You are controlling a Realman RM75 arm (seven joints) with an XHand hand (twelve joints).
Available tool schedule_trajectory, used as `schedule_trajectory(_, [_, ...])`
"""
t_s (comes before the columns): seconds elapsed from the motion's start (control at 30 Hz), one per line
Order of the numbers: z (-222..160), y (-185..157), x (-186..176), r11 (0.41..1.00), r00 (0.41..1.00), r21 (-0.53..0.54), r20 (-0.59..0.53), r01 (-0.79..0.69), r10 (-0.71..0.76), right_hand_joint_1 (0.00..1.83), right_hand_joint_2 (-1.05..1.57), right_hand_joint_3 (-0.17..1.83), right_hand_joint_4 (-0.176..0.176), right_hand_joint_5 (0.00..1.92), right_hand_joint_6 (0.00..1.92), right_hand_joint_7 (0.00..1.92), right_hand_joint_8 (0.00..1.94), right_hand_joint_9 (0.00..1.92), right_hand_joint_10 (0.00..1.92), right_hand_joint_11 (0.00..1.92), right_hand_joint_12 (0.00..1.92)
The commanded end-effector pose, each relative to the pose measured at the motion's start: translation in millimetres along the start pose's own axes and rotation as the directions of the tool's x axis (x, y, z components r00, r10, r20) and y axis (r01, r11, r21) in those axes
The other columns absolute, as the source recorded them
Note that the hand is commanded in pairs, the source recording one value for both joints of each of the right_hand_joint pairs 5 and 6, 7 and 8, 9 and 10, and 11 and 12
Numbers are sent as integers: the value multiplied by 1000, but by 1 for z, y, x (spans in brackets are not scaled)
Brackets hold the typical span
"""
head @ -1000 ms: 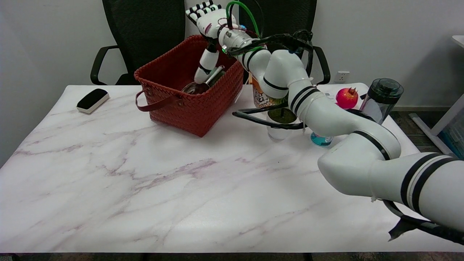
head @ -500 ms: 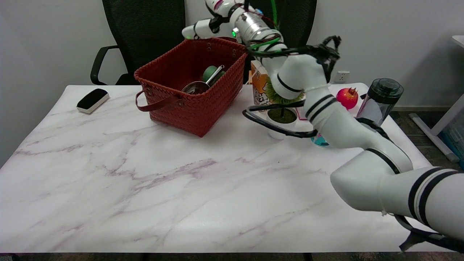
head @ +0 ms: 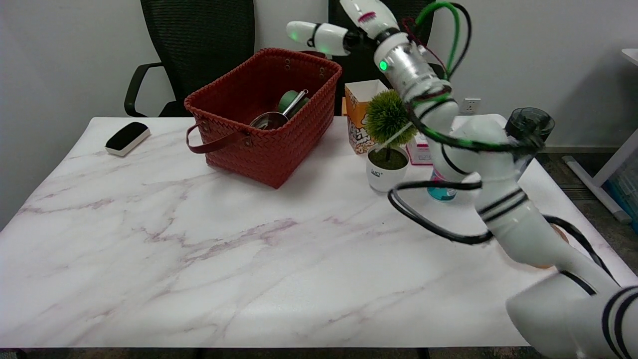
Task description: Place the stainless steel scoop into the brown storage basket.
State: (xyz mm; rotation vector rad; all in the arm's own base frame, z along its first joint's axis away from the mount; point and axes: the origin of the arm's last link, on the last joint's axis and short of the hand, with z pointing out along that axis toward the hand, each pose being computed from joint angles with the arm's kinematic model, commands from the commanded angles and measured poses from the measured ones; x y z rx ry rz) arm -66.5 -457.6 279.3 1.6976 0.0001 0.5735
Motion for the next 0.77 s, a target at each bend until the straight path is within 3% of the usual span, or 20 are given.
schedule_trajectory(0.03, [-121, -5, 11, 851, 862, 145, 135, -505, 489, 277, 979, -175, 0, 0, 0, 0, 0, 0, 0, 0, 0])
schedule_trajectory(0.1, [-130, -4, 2, 806, 813, 121, 160, -579, 560, 285, 975, -175, 0, 0, 0, 0, 0, 0, 0, 0, 0])
schedule_trajectory(0.33, [-140, -15, -23, 800, 794, 82, 216, -594, 568, 332, 955, -175, 0, 0, 0, 0, 0, 0, 0, 0, 0])
schedule_trajectory(0.53, [-143, -35, -42, 748, 734, 62, 265, -660, 625, 354, 1016, -175, 0, 0, 0, 0, 0, 0, 0, 0, 0])
schedule_trajectory(0.77, [-144, -35, -54, 734, 710, -5, 250, -679, 658, 382, 1004, -175, 0, 0, 0, 0, 0, 0, 0, 0, 0])
